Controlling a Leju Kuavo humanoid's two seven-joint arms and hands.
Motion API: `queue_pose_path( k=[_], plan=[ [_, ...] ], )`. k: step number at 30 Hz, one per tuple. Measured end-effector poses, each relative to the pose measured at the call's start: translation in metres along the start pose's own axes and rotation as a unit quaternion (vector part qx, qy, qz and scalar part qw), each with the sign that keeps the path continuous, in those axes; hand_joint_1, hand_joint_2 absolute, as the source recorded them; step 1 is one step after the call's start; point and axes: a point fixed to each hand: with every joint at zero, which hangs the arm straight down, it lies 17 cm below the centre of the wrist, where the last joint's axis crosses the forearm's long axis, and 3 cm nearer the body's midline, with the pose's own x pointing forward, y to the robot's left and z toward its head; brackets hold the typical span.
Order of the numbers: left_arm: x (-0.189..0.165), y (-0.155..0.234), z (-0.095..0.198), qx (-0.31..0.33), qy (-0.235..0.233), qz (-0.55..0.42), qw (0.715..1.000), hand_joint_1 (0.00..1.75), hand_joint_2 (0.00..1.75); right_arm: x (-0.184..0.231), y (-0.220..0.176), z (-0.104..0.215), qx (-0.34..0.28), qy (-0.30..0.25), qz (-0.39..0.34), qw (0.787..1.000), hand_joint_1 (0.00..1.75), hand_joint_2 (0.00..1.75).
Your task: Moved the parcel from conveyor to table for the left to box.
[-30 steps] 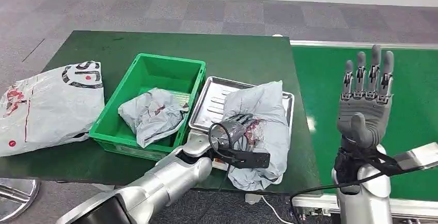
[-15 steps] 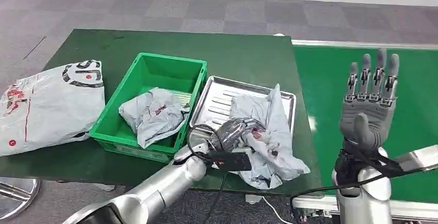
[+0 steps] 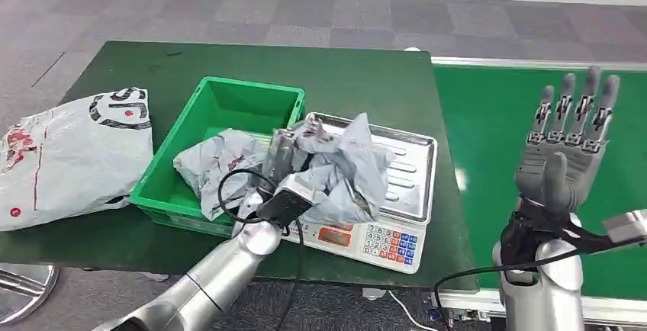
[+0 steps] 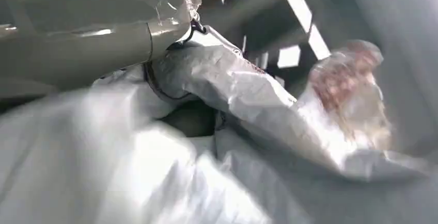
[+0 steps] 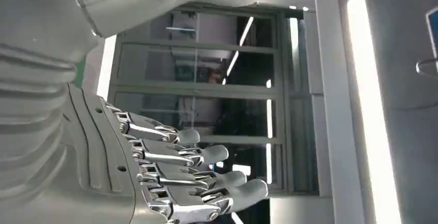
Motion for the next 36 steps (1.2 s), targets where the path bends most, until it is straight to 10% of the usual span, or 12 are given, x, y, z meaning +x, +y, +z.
queue_pose_path(
  k=[11, 21, 25, 29, 36],
  plan=[
    [0.033, 0.065, -0.027, 0.044, -0.117, -0.185, 0.975, 1.75, 1.75, -0.001, -0.007, 0.003, -0.012, 0.002, 0.011, 1.000, 0.00, 1.75],
    [-0.004, 0.169, -0.040, 0.143, -0.059, -0.281, 0.947, 1.75, 1.75, -0.002, -0.009, 0.004, -0.017, 0.004, 0.017, 1.000, 0.00, 1.75],
    [-0.096, 0.147, -0.042, 0.055, 0.090, -0.261, 0.959, 1.75, 1.75, -0.003, -0.008, 0.004, -0.013, 0.006, 0.028, 1.000, 0.00, 1.75],
    [-0.204, 0.100, 0.037, -0.108, 0.319, -0.223, 0.915, 1.75, 1.75, -0.005, 0.002, 0.006, 0.014, 0.010, 0.023, 1.000, 0.00, 1.75],
    [-0.236, 0.099, 0.084, -0.139, 0.383, -0.211, 0.888, 1.75, 1.75, -0.009, 0.007, 0.013, 0.032, 0.021, 0.025, 0.999, 0.00, 1.75]
  ],
)
